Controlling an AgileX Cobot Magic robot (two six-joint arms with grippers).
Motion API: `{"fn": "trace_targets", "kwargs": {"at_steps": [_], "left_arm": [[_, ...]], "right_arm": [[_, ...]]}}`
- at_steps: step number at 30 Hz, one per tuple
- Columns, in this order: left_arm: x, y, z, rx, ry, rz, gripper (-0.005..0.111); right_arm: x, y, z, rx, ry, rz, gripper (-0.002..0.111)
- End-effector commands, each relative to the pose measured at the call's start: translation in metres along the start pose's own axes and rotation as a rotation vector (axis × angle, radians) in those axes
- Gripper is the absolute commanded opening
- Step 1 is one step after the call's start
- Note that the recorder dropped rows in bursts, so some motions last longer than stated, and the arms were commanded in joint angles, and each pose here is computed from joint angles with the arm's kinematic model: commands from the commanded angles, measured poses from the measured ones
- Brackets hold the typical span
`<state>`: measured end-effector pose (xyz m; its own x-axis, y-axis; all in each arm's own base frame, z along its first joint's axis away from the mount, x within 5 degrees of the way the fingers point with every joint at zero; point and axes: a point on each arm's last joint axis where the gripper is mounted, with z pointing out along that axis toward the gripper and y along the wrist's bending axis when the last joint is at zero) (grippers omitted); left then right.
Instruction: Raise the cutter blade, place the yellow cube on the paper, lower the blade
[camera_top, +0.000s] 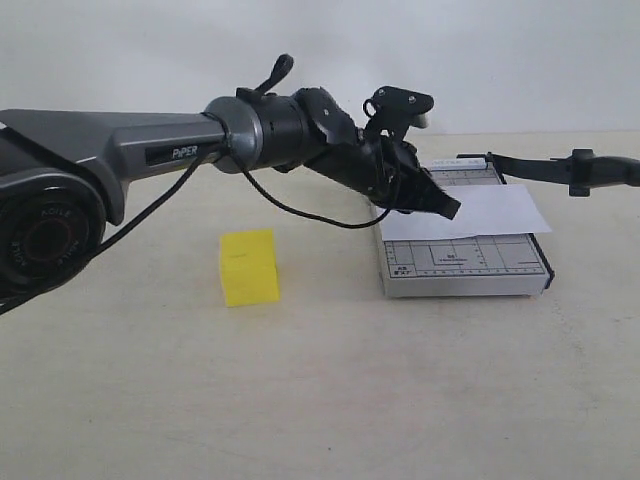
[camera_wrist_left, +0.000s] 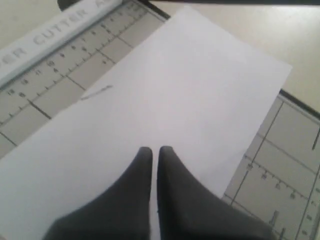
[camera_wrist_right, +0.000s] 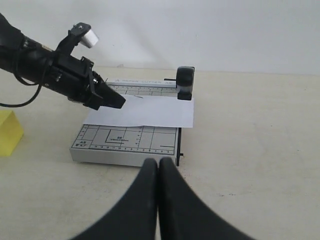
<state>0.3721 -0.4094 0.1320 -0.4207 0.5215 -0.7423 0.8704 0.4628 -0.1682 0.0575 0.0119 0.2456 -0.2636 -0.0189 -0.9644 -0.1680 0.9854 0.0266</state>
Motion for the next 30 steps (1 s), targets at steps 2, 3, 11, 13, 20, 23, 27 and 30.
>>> {"fn": "trace_targets", "kwargs": {"at_steps": [2, 3, 11, 13, 20, 23, 27, 30], "left_arm": [[0.020, 0.002, 0.016, 0.022, 0.064, -0.001, 0.004], [0.024, 0.002, 0.020, 0.025, 0.074, 0.003, 0.004], [0.035, 0.002, 0.033, 0.073, 0.080, 0.024, 0.004], [0.035, 0.002, 0.033, 0.072, 0.079, 0.027, 0.004], [-0.033, -0.003, -0.016, -0.022, -0.181, -0.017, 0.004], [-0.070, -0.005, -0.065, -0.130, -0.357, -0.135, 0.004], [-0.040, 0.005, -0.116, -0.425, -0.460, -0.219, 0.004], [0.005, 0.006, -0.145, -0.581, -0.437, -0.227, 0.004]], "right_arm": [[-0.001, 0.000, -0.001, 0.000, -0.011, -0.013, 0.000], [-0.001, 0.000, -0.001, 0.000, -0.011, -0.013, 0.000], [-0.001, 0.000, -0.001, 0.000, -0.013, -0.013, 0.000], [-0.001, 0.000, -0.001, 0.000, -0.013, -0.013, 0.000], [-0.001, 0.000, -0.001, 0.000, -0.013, -0.013, 0.000], [-0.001, 0.000, -0.001, 0.000, -0.013, -0.013, 0.000], [-0.001, 0.000, -0.001, 0.000, -0.013, -0.013, 0.000], [-0.001, 0.000, -0.001, 0.000, -0.013, -0.013, 0.000]]}}
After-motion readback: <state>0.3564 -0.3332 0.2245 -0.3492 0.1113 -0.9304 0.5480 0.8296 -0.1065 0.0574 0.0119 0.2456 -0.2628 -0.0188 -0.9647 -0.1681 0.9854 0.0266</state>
